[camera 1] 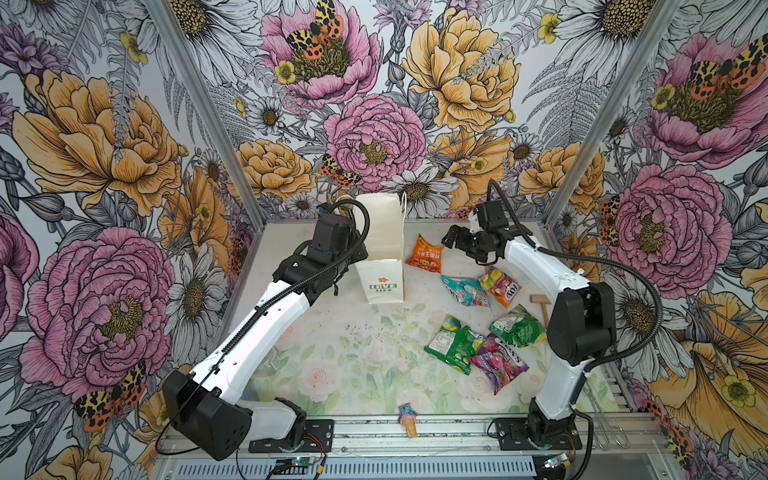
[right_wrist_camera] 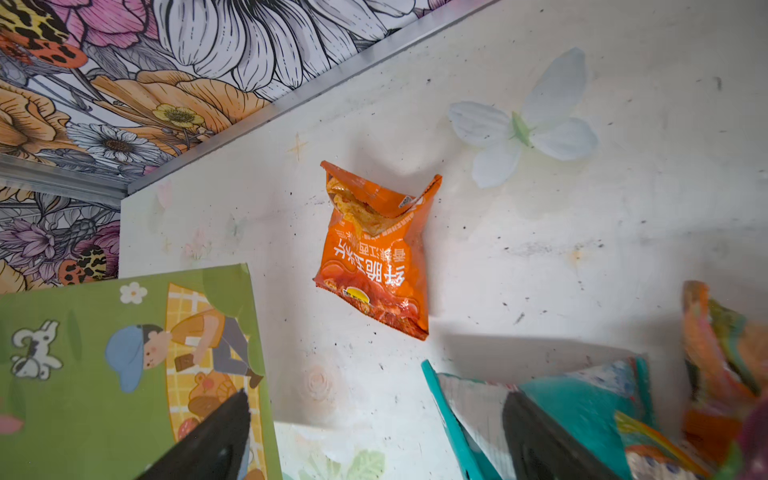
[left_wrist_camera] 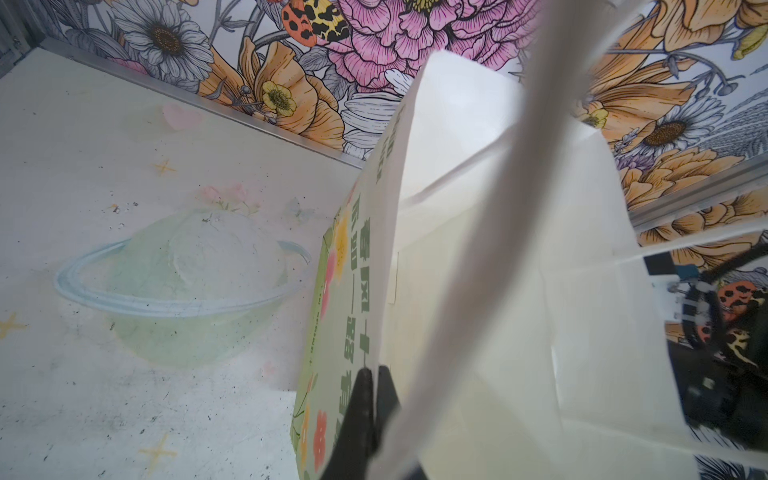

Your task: Place the snacks into the paper bag

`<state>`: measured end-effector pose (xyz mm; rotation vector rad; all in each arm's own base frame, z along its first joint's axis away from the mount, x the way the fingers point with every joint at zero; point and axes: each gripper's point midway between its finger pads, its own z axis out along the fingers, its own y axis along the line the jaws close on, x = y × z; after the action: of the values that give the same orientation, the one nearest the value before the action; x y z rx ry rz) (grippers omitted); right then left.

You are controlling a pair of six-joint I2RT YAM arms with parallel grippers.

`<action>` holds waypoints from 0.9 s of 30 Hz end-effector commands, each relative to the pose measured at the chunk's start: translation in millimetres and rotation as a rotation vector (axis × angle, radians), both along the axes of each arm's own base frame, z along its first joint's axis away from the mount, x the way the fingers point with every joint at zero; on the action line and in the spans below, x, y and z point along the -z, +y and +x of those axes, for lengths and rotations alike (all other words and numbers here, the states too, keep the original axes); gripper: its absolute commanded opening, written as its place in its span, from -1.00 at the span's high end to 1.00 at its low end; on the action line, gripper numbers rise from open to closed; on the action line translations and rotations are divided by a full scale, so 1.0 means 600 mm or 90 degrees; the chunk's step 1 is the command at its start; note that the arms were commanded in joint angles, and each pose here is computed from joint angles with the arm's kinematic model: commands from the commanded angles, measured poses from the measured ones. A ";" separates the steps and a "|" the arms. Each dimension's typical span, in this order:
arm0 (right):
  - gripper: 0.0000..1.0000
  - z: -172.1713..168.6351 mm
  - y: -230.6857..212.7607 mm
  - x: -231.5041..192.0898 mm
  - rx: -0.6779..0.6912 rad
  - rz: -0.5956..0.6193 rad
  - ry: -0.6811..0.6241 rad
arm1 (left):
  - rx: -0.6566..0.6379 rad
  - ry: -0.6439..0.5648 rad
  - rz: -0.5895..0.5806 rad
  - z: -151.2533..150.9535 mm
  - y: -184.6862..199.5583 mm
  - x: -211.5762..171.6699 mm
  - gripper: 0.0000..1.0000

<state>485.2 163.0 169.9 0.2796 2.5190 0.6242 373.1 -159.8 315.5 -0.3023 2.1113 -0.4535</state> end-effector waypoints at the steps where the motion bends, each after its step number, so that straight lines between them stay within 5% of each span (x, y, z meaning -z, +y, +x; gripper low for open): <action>1: -0.98 0.036 0.014 0.009 0.025 0.000 -0.005 | 0.048 -0.010 -0.015 -0.009 -0.024 -0.007 1.00; 27: -0.99 0.065 0.045 0.097 0.016 -0.036 0.035 | 0.062 0.024 -0.008 -0.018 -0.034 0.031 1.00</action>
<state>514.8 187.3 117.9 0.3123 2.5841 0.5533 363.7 -174.0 292.5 -0.2449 2.1832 -0.4911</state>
